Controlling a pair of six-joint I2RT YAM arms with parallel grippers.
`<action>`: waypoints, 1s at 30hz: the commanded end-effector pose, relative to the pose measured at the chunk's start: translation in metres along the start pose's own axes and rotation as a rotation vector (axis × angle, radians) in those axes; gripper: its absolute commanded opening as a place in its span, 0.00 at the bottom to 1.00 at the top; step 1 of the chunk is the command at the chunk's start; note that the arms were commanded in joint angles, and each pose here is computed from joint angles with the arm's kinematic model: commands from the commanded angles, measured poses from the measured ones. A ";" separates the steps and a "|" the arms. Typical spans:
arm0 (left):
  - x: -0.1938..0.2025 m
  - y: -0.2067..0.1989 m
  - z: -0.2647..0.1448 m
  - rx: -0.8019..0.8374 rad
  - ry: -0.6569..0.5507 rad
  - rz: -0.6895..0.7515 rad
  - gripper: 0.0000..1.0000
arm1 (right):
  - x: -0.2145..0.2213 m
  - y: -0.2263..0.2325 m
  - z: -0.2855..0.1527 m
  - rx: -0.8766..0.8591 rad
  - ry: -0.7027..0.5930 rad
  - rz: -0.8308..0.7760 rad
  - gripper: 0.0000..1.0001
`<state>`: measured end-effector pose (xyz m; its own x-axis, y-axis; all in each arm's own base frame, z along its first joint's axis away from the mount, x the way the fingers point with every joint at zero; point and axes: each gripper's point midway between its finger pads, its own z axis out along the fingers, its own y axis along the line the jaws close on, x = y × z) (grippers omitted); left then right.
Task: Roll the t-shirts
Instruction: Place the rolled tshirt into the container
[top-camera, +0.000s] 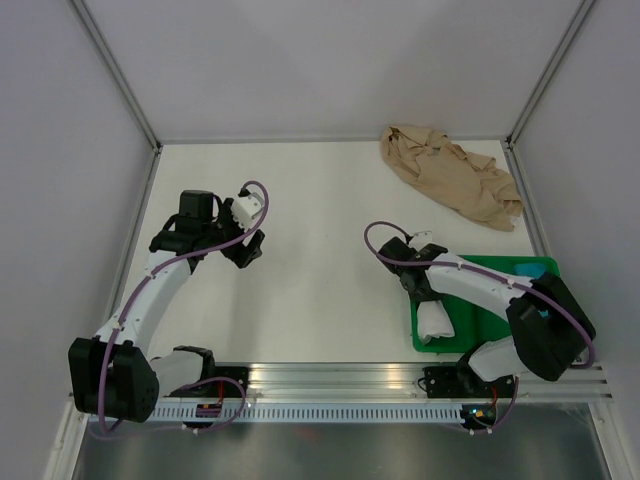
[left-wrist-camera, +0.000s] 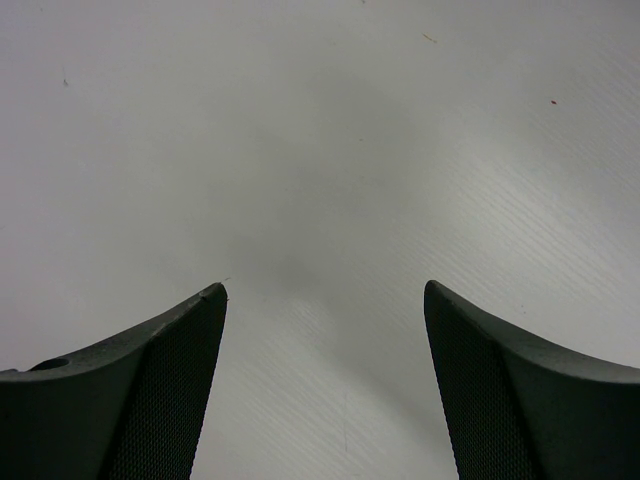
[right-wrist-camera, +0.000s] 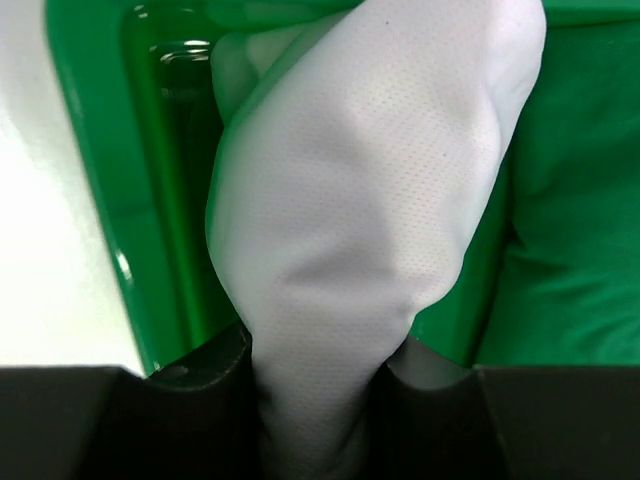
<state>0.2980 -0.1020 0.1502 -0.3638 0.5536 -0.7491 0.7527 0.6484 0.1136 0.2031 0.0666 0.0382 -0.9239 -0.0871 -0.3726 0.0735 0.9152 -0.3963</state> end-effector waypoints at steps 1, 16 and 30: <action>-0.010 0.008 0.001 -0.015 -0.036 0.052 0.84 | -0.010 0.017 -0.007 -0.123 -0.065 0.079 0.31; -0.006 0.009 0.001 -0.026 -0.026 0.062 0.85 | -0.036 -0.003 -0.046 -0.185 -0.177 0.288 0.79; -0.012 0.000 0.007 0.047 -0.041 0.024 0.76 | -0.067 -0.077 -0.034 -0.119 -0.303 0.633 0.00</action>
<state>0.2992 -0.1020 0.1442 -0.3658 0.5660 -0.7388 0.7625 0.6374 0.1108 0.2419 0.0222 0.1342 -0.5765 0.3655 -0.7308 0.5046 0.8627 0.0334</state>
